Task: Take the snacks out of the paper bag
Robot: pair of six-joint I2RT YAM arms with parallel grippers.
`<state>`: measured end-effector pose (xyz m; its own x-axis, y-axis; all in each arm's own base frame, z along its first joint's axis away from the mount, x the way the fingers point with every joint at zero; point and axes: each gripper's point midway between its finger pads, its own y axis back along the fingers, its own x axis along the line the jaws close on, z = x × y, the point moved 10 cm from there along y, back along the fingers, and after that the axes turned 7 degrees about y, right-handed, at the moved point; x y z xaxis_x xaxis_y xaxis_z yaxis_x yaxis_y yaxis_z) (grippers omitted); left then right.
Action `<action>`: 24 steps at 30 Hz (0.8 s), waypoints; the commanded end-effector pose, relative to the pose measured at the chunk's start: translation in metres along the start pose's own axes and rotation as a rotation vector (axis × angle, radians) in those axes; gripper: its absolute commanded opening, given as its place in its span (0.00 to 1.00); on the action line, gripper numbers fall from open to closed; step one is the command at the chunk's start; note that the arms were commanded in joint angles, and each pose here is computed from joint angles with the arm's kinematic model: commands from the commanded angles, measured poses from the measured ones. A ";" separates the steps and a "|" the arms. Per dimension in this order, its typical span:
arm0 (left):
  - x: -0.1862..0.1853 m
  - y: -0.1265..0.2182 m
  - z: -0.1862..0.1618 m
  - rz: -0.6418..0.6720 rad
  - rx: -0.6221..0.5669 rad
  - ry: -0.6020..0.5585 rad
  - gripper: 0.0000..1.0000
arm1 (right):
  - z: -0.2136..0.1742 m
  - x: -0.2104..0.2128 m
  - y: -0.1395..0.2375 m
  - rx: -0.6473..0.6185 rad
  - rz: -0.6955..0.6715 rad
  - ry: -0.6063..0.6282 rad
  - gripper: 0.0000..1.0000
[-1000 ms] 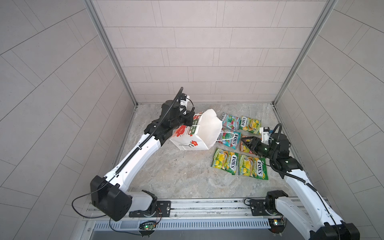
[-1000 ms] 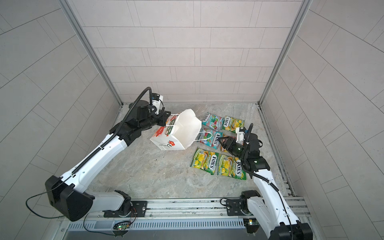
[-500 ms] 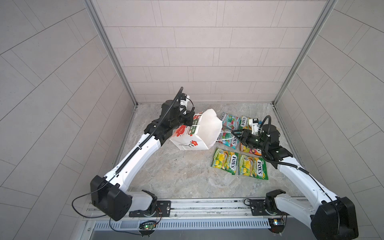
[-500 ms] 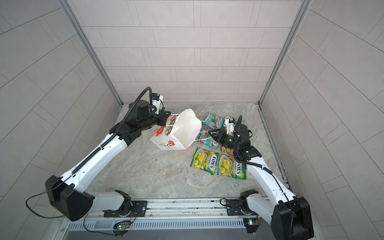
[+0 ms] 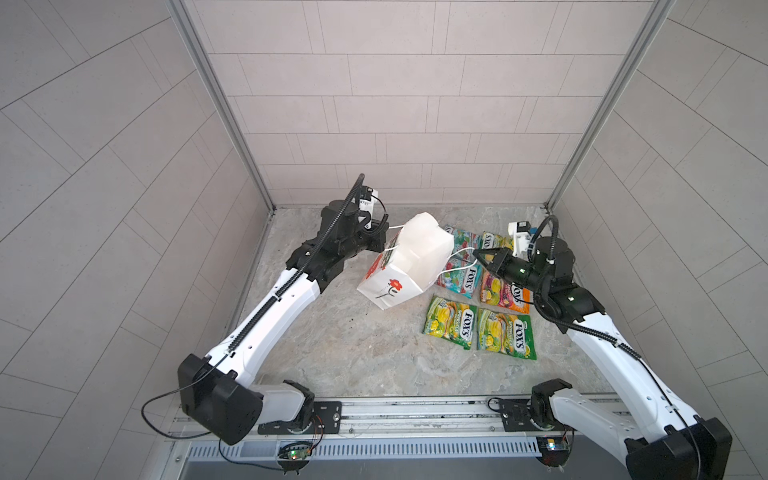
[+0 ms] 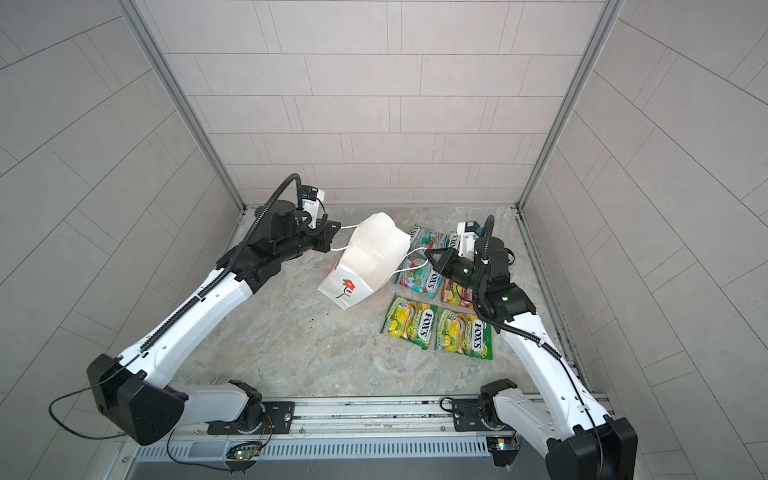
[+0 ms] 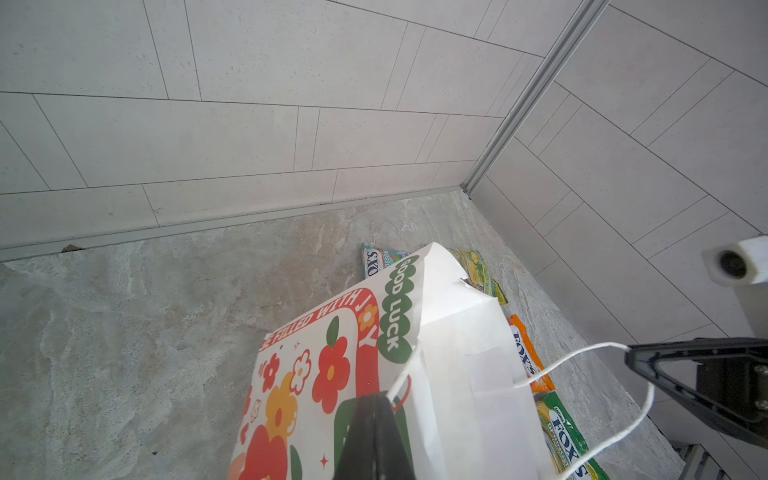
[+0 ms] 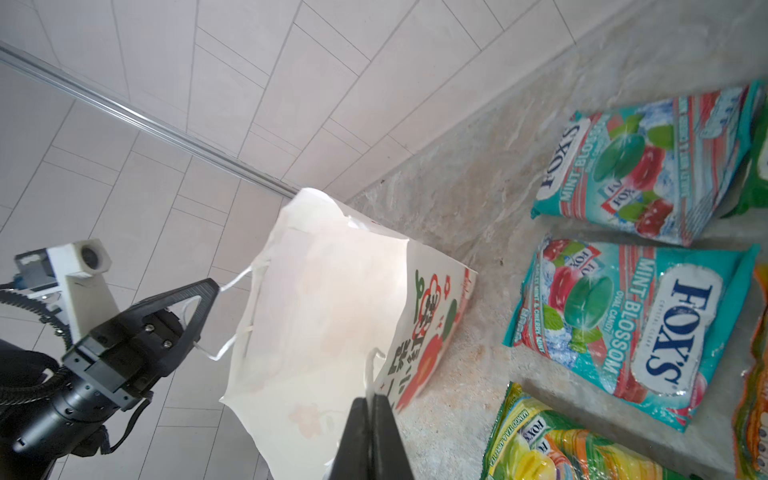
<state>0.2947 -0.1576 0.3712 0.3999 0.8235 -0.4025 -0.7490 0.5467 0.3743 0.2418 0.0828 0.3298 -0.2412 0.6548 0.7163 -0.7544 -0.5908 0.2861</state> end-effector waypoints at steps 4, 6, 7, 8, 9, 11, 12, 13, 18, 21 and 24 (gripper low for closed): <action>-0.002 0.011 0.004 -0.005 -0.044 -0.022 0.00 | 0.017 0.019 0.010 -0.030 -0.016 0.067 0.00; -0.001 0.011 0.004 0.003 -0.050 -0.022 0.00 | 0.023 0.025 0.013 -0.036 -0.026 0.090 0.00; -0.001 0.011 0.004 0.007 -0.049 -0.022 0.00 | 0.025 0.025 0.012 -0.035 -0.035 0.095 0.00; -0.001 0.011 0.004 0.011 -0.050 -0.023 0.00 | 0.026 0.025 0.011 -0.032 -0.041 0.099 0.00; 0.000 0.011 0.004 0.012 -0.050 -0.023 0.00 | 0.027 0.025 0.010 -0.029 -0.045 0.100 0.00; 0.001 0.009 0.003 0.015 -0.047 -0.021 0.00 | 0.027 0.023 0.005 -0.016 -0.050 0.095 0.02; 0.001 0.008 0.002 0.015 -0.042 -0.020 0.02 | 0.027 0.022 0.004 -0.013 -0.052 0.091 0.08; 0.001 0.008 0.002 0.019 -0.041 -0.019 0.07 | 0.028 0.022 0.002 -0.009 -0.054 0.090 0.16; 0.002 0.010 0.003 0.038 -0.041 -0.019 0.43 | 0.033 0.028 0.006 -0.017 -0.058 0.111 0.46; 0.003 0.014 0.004 0.063 -0.056 -0.020 0.60 | 0.036 0.033 0.015 -0.035 -0.089 0.153 0.50; 0.004 0.020 0.006 0.091 -0.079 -0.033 0.76 | 0.037 0.032 0.028 -0.069 -0.177 0.211 0.51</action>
<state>0.2920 -0.1512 0.3719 0.3610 0.8559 -0.3704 -0.7841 0.4935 0.3764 0.2491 0.0782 0.3716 -0.2376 0.7713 0.5905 -0.7908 -0.5066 0.3436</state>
